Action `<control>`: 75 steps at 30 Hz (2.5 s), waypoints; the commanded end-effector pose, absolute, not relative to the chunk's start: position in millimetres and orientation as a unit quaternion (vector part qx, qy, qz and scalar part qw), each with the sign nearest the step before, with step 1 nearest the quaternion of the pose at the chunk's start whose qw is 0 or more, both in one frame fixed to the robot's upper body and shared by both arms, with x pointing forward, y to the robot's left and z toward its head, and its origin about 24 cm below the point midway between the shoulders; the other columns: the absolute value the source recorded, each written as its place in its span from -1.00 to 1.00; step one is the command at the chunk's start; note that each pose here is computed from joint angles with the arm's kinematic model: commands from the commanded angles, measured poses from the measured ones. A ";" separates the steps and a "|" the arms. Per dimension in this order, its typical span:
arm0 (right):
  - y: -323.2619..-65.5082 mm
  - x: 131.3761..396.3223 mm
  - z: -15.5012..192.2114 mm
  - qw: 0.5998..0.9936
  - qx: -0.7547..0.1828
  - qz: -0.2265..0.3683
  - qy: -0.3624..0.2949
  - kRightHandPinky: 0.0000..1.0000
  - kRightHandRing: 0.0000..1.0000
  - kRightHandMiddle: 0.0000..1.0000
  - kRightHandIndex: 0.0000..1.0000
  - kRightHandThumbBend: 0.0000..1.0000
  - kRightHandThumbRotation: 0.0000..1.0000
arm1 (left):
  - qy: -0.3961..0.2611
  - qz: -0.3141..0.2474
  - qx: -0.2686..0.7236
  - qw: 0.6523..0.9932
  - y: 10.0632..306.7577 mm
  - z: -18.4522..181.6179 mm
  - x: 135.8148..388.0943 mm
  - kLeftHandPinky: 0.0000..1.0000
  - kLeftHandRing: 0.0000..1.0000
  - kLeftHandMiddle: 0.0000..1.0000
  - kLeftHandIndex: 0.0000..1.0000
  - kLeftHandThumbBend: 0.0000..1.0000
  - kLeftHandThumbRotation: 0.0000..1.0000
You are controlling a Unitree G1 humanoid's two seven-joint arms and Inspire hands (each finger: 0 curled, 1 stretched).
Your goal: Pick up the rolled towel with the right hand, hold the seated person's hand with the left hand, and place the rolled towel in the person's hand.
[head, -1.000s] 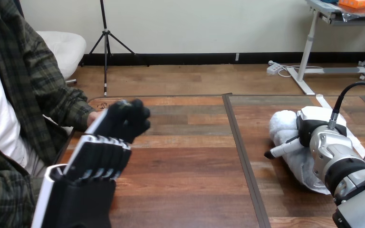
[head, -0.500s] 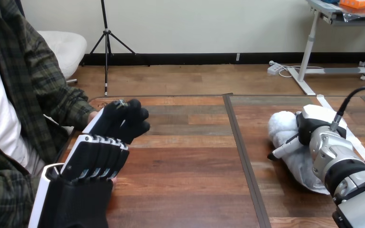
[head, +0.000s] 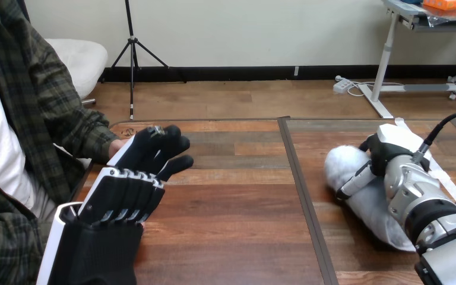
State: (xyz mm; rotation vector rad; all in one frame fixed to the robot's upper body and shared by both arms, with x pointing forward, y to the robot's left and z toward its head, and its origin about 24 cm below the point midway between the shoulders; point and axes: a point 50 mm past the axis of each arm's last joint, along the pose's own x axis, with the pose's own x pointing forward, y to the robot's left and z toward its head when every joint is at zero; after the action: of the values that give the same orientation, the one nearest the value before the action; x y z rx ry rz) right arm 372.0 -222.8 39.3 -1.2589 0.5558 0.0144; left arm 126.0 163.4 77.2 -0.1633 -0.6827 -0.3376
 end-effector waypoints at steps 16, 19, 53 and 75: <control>-194.5 377.3 38.1 0.839 -0.483 0.063 0.244 -0.75 -0.65 -0.47 -0.12 0.72 -0.99 | -0.371 -0.170 -0.066 0.910 166.3 91.8 132.8 0.68 0.76 0.79 0.75 1.00 0.00; -192.5 377.8 38.3 0.856 -0.451 0.061 0.245 -0.80 -0.70 -0.52 -0.23 0.70 -0.99 | -0.365 -0.173 -0.074 0.912 166.5 91.1 132.8 0.69 0.76 0.79 0.75 1.00 0.00; -177.8 384.5 52.5 0.926 -0.328 0.097 0.161 -0.80 -0.72 -0.57 -0.58 0.63 -1.00 | -0.365 -0.173 -0.058 0.913 170.0 88.1 135.8 0.72 0.76 0.79 0.78 1.00 0.00; -173.8 389.1 78.3 0.974 -0.157 0.148 0.062 -0.80 -0.74 -0.59 -0.59 0.58 -1.00 | -0.351 -0.170 -0.023 0.921 174.1 82.8 140.8 0.78 0.85 0.85 0.81 1.00 0.04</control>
State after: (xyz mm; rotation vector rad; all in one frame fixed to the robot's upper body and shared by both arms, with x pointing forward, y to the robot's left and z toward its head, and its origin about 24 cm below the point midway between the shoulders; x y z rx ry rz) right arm 369.6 -182.8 31.3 -0.3980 0.3650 0.2831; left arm 132.9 174.4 78.7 -0.0752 -0.6830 -0.3416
